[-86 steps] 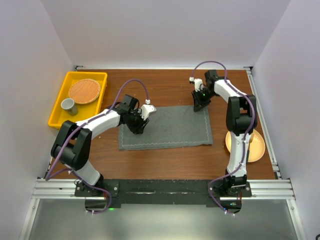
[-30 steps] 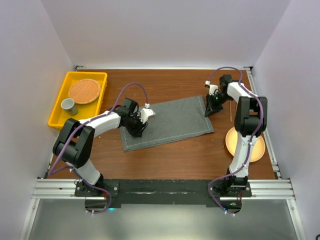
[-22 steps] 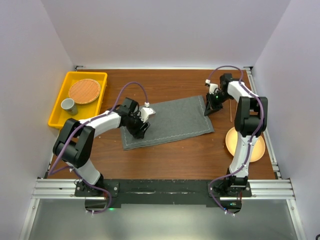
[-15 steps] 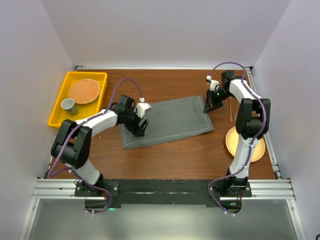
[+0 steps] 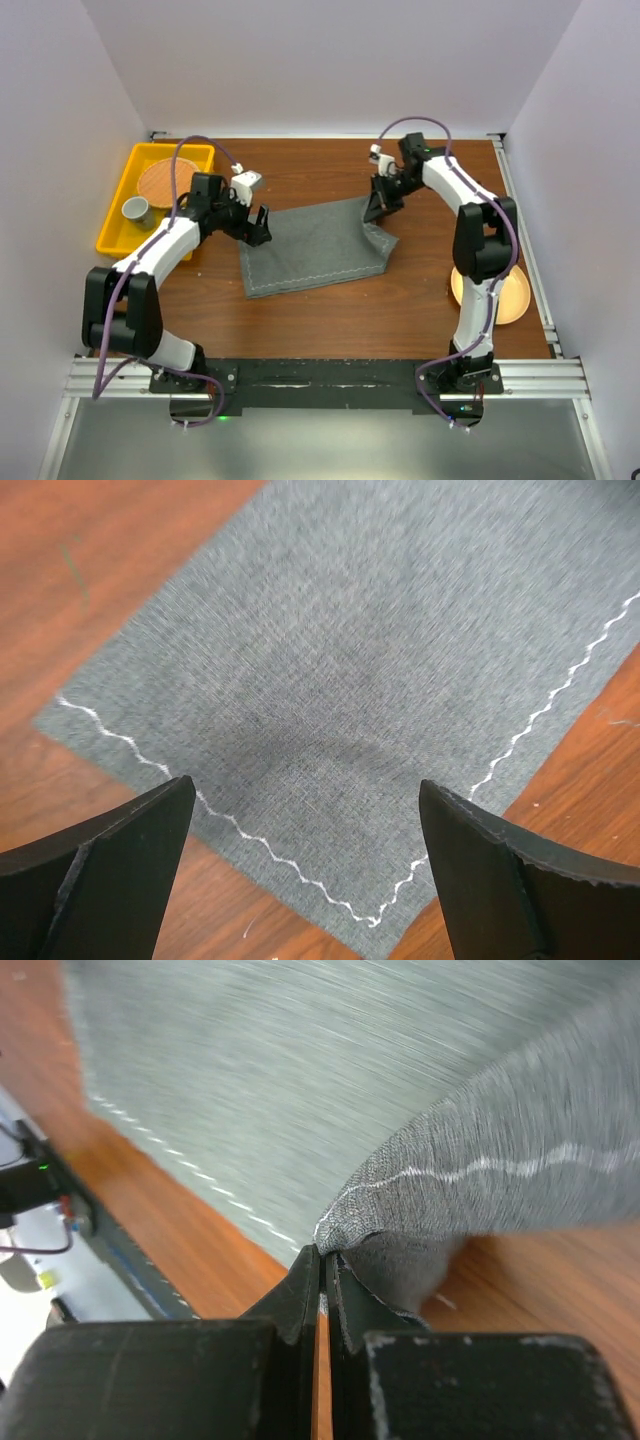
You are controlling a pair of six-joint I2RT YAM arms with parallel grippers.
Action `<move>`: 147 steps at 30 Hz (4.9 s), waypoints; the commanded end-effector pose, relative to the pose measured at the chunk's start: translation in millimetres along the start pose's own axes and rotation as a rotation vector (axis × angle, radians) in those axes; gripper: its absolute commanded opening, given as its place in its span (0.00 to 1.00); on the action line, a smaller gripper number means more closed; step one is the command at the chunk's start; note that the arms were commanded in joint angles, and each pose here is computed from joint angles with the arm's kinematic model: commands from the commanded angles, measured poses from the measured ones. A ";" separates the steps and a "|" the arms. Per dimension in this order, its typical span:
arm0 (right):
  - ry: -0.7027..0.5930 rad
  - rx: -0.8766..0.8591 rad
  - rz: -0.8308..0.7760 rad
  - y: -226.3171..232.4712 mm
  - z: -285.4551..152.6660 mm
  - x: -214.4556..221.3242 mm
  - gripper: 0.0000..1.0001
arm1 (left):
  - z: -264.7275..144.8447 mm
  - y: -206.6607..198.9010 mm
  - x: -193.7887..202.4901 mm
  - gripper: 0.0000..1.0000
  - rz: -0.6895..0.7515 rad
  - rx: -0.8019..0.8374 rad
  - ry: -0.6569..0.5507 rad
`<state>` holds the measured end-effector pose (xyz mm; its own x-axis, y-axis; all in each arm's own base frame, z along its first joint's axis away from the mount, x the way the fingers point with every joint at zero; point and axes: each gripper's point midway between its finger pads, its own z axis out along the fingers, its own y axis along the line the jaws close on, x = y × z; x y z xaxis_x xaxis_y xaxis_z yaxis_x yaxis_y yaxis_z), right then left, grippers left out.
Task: Fold the napkin into a case and place the utensils inside
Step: Fold the rectangle-folded napkin at the center of the board, then move the square-folded napkin to the center of the board, then smooth out the square-folded napkin at the center of the board.
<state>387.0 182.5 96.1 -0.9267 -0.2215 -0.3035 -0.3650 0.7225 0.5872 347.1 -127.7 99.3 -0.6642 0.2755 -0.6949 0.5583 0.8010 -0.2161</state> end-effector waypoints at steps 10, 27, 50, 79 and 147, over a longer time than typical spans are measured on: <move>0.005 -0.251 -0.133 150.1 99.8 -31.7 0.00 | -72.9 11.2 -17.9 1.00 -0.036 -0.125 -0.154; -0.037 -0.317 -0.120 218.9 151.8 -32.6 0.00 | -90.3 32.3 -3.4 1.00 -0.085 -0.207 -0.154; 0.000 -0.316 -0.283 225.7 106.2 -5.4 0.72 | -84.8 33.3 -5.0 1.00 -0.146 -0.174 -0.173; 0.114 0.230 -0.801 15.8 55.4 -78.4 0.36 | -87.9 31.6 -16.8 0.93 -0.035 -0.110 -0.187; 0.052 -0.040 0.182 26.0 -5.2 116.3 0.51 | 37.8 -197.6 36.5 0.54 1.229 0.599 -0.019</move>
<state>265.0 161.6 83.6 -0.9529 -0.2167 -0.2122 -0.3022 0.7372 0.6043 210.1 -267.3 77.0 0.2960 0.6628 -0.6878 0.9517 -0.2663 0.1530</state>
